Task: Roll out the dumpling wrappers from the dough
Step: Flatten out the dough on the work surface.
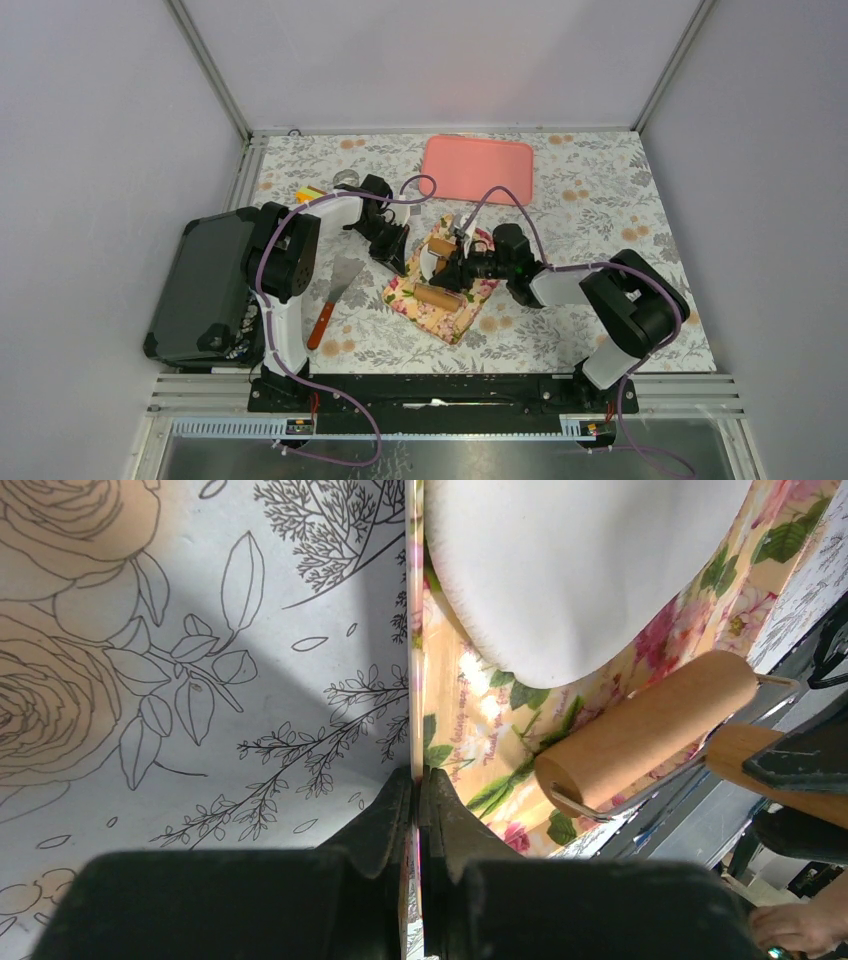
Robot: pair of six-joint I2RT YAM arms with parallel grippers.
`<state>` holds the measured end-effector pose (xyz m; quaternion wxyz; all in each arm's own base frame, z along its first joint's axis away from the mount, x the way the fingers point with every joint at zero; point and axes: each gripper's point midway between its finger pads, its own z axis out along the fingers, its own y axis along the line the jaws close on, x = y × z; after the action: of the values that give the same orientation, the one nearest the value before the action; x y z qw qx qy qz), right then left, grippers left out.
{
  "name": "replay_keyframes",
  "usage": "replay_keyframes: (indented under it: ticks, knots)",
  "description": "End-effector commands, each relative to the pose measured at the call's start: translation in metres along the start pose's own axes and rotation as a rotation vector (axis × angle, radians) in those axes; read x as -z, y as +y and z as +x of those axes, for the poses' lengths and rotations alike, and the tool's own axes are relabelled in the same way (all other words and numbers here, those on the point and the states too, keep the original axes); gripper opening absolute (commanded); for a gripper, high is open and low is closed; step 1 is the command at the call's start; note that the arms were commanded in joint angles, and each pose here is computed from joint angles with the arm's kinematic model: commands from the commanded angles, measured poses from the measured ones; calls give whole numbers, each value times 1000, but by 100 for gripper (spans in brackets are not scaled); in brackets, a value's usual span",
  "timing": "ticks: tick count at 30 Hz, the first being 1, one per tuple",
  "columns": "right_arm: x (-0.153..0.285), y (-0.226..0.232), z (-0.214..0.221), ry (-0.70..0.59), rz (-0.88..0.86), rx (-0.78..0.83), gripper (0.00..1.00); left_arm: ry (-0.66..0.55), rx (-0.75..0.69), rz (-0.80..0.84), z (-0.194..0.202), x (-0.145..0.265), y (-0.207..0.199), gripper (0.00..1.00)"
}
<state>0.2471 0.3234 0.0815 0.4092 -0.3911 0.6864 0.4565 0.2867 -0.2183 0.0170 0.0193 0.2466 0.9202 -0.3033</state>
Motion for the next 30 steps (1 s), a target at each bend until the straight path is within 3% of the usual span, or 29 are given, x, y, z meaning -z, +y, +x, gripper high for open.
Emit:
replay_keyframes:
  ticks: [1, 6, 14, 18, 30]
  knots:
    - [16, 11, -37, -58, -77, -86, 0, 70, -9, -114, 23, -15, 31, 0]
    - [34, -30, -92, -231, 58, -49, 0, 69, -9, -114, 22, -15, 31, 0]
    - [28, -92, -68, -230, 269, 19, 0, 69, -8, -114, 22, -15, 31, 0]
    - [25, -103, -35, -155, 315, 8, 0, 69, -9, -112, 22, -15, 31, 0]
    - [26, -55, 49, 95, 246, -77, 0, 69, -10, -109, 22, -14, 30, 0]
